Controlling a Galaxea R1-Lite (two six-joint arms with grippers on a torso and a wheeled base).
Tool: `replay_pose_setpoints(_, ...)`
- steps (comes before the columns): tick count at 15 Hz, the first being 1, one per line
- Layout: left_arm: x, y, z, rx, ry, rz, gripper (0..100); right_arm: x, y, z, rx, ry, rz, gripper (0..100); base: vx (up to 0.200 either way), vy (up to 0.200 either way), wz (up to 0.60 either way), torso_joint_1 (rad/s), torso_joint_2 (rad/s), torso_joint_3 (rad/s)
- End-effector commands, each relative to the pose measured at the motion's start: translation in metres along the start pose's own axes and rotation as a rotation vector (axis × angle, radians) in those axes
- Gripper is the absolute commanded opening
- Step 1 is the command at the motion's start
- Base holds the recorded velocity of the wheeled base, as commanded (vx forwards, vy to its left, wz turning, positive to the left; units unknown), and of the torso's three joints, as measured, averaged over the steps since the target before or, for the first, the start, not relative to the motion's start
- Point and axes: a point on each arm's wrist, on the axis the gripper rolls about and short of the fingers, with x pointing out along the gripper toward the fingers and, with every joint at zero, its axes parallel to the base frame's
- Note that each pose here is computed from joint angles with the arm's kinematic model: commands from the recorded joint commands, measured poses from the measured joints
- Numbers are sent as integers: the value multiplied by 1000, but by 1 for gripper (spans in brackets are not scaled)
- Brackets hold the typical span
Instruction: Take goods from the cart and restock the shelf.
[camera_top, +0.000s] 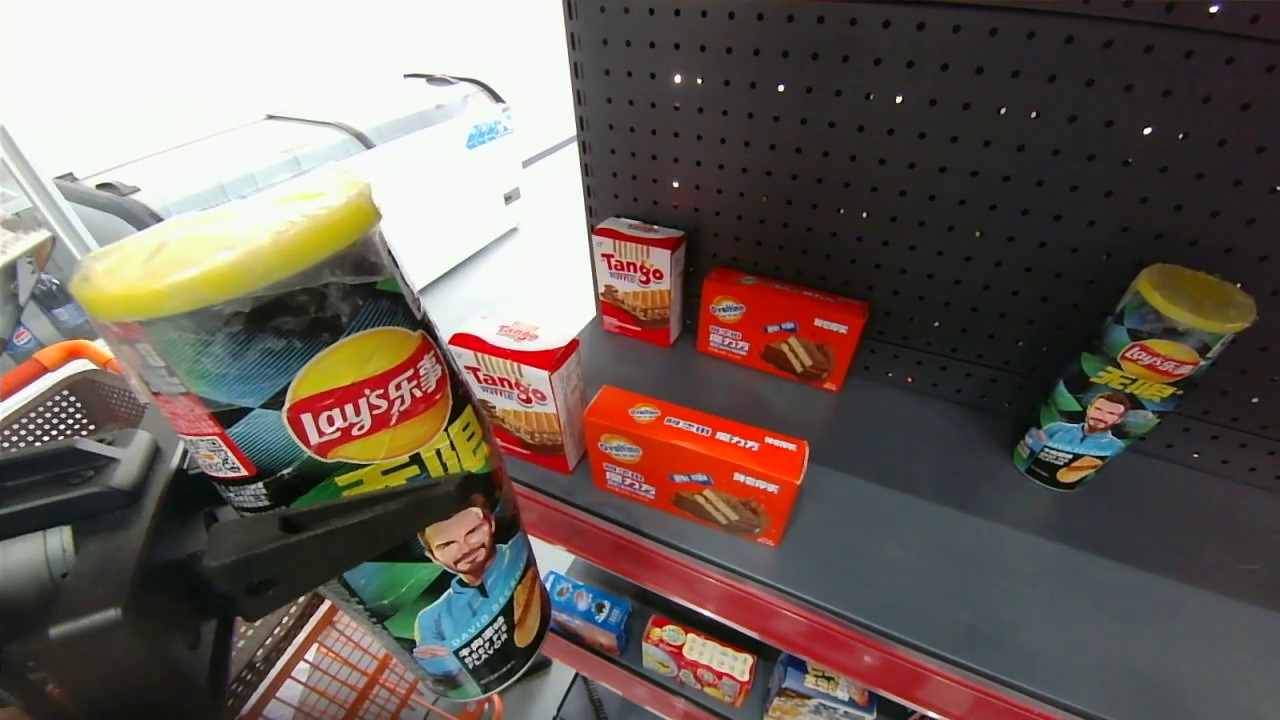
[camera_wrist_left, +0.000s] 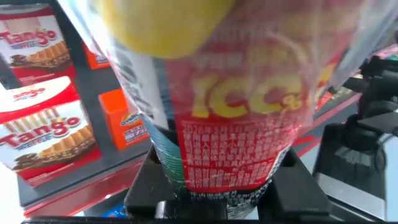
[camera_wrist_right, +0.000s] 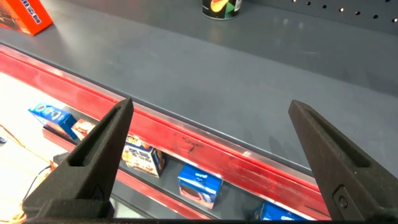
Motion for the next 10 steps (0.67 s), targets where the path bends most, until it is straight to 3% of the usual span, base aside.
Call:
replay_pose_setpoints(1,2,1,-1,-5,7,-1,0,0,0,0,0,1,-1,100,0,0,0,0,0,0)
replay_pose_setpoints(4,2,2,0,-3,5,2,0,0,0,0,0,1,1,100,0,0,0,0,0,0)
replay_pose_setpoints(10,3,3,2,1,-2,4,0,0,0,0,0,1,1,100,0,0,-600,2,2,2)
